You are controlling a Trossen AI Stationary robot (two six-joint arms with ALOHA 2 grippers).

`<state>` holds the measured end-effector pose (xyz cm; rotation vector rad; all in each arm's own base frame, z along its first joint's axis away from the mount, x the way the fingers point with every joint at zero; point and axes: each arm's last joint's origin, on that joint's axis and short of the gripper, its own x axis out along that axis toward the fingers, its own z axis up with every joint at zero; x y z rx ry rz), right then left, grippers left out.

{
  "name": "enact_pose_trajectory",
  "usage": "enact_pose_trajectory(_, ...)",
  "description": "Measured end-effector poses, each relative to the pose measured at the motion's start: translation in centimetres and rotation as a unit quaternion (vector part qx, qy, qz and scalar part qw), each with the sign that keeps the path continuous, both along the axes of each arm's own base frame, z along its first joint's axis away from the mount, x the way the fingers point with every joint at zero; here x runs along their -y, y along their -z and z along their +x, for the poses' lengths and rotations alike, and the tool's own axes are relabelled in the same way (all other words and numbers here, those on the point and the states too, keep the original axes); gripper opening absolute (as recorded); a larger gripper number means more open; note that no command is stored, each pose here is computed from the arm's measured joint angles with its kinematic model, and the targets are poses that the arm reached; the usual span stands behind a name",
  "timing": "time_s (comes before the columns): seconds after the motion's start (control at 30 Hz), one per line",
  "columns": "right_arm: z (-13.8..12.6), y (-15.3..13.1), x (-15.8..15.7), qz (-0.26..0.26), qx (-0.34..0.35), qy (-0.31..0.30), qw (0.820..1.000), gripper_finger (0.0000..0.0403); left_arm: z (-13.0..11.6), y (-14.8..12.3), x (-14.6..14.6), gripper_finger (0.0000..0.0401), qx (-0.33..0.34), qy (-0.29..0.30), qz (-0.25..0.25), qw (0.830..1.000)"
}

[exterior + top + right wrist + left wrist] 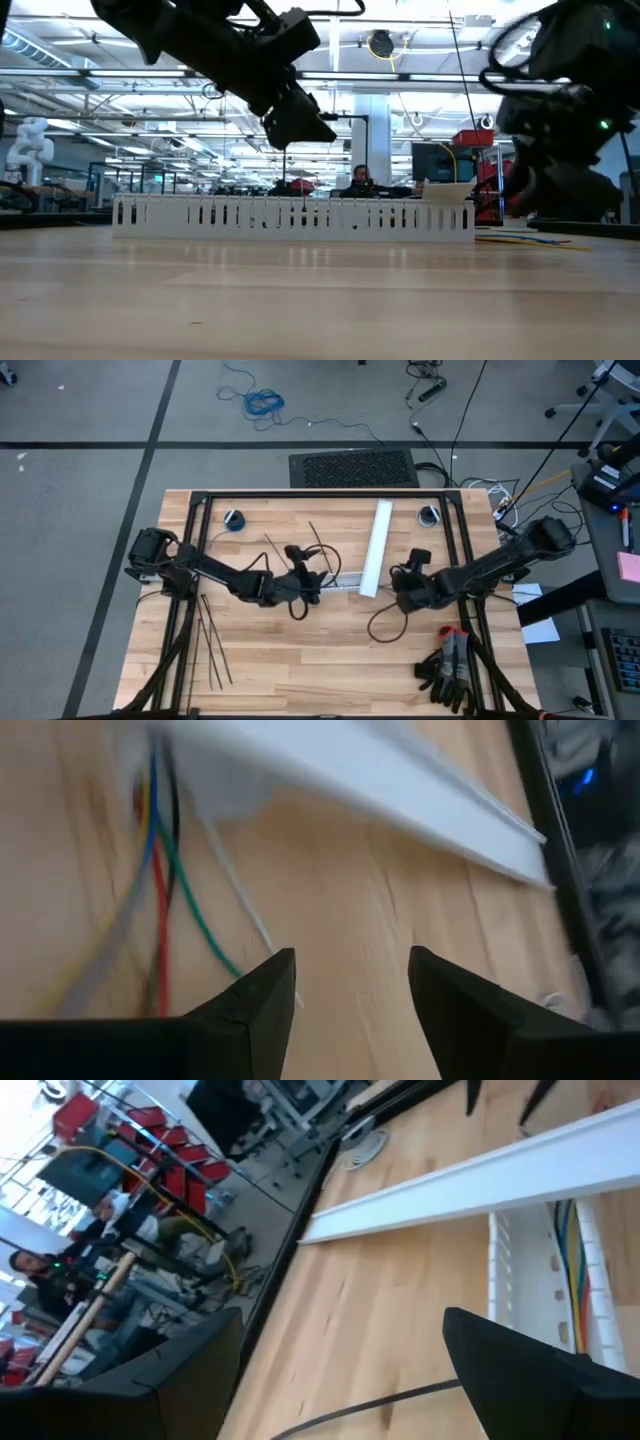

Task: Ziptie cables
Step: Close the white cable duct

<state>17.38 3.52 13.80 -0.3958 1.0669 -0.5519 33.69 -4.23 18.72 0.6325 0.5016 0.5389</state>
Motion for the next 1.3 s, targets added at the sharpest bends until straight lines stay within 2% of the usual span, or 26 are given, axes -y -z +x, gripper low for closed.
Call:
enact_pose_trajectory(0.07, 0.1, 0.5, 0.1, -0.021, -0.018, -0.030, 0.999, 0.0192, -0.1, -0.2, 0.1, 0.0340, 0.004, -0.005, 0.002, 1.000)
enact_pose_trajectory(0.2, 1.1, 0.1, 0.4, -0.080, -0.004, -0.060, 0.995, 0.0211, -0.1, -0.1, -0.2, 0.0340, 0.002, -0.013, 0.004, 1.000)
enact_pose_trajectory(0.43, 2.3, -0.4, 2.1, -0.111, -0.012, -0.068, 0.991, 0.0236, -0.1, -0.2, -0.2, 0.0340, 0.003, -0.023, 0.008, 1.000)
enact_pose_trajectory(0.63, 3.2, -0.3, 3.5, -0.076, -0.008, -0.084, 0.994, 0.0237, -0.2, 0.0, -0.3, 0.0340, -0.001, -0.027, 0.001, 1.000)
enact_pose_trajectory(0.77, 3.8, 0.2, 4.1, -0.081, -0.020, -0.099, 0.992, 0.0238, -0.2, 0.1, -0.3, 0.0340, -0.004, -0.028, 0.002, 1.000)
enact_pose_trajectory(0.9, 4.5, 1.0, 4.6, -0.059, -0.021, -0.110, 0.992, 0.0238, -0.2, 0.1, -0.3, 0.0340, -0.006, -0.029, 0.003, 1.000)
enact_pose_trajectory(1.03, 5.2, 2.0, 4.9, -0.067, -0.029, -0.116, 0.990, 0.0237, -0.2, 0.1, -0.3, 0.0340, -0.006, -0.030, 0.003, 1.000)
enact_pose_trajectory(1.17, 5.6, 2.6, 5.3, -0.073, -0.033, -0.116, 0.990, 0.0217, -0.3, 0.1, -0.3, 0.0340, -0.005, -0.037, 0.007, 0.999)
enact_pose_trajectory(1.3, 5.6, 2.6, 5.6, -0.077, -0.033, -0.106, 0.991, 0.0157, -0.3, 0.1, -0.4, 0.0340, -0.005, -0.040, 0.008, 0.999)
